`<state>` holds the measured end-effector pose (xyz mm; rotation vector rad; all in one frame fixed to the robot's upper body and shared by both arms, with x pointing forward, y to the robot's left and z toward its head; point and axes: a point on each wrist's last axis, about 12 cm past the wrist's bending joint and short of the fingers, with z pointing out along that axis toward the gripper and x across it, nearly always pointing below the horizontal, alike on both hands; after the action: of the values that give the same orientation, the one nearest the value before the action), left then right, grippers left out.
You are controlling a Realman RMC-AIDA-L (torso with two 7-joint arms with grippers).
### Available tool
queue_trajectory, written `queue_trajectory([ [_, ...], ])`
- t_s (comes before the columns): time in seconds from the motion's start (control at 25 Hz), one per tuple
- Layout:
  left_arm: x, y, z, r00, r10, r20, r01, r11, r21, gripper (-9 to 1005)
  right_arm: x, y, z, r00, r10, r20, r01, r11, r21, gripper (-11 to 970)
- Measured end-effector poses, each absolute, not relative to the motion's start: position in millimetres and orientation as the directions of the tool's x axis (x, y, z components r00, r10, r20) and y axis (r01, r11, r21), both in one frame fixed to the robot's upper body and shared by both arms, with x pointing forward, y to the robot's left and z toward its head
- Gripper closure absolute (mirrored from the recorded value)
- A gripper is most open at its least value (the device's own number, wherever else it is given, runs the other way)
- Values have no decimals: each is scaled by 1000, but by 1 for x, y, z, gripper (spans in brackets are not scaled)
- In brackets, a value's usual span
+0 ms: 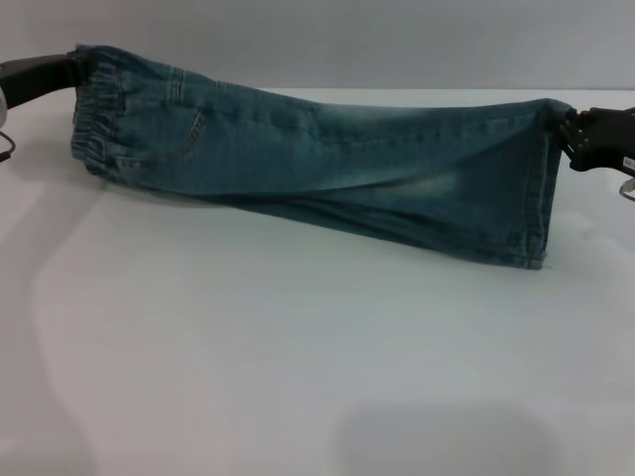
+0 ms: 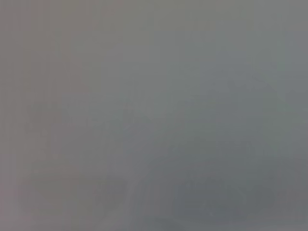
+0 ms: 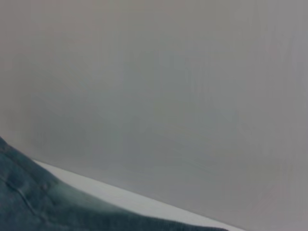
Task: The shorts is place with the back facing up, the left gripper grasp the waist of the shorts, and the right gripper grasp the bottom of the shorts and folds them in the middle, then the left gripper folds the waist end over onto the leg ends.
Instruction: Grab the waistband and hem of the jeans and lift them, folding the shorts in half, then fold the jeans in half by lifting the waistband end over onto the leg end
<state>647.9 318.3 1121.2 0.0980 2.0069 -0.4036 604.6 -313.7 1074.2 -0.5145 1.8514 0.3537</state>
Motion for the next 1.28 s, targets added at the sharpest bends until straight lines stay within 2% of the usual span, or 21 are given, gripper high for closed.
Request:
queue_trajectory([
  [0.28,655,313,1122,-444,-98,-891,220,952,-214,925,607,-315,1069,-305,-191,-933,-481,876,-22,878],
  [0.52,659,304,1124,-437,-73,-896,228,955,-190,670,605,-317,1067,-306,-199,-931,-476,879,-31,665],
  [0.72,658,305,1121,-444,-72,-893,223,956,-189,443,603,-319,1066,-304,-201,-931,-468,883,-38,445],
  [0.92,649,316,1111,-466,-68,-882,205,962,-183,273,601,-320,1065,-303,-198,-932,-468,883,-35,440],
  [1.28,627,331,1089,-531,-10,-847,212,967,-144,164,598,-318,1066,-291,-189,-938,-494,869,-22,440],
])
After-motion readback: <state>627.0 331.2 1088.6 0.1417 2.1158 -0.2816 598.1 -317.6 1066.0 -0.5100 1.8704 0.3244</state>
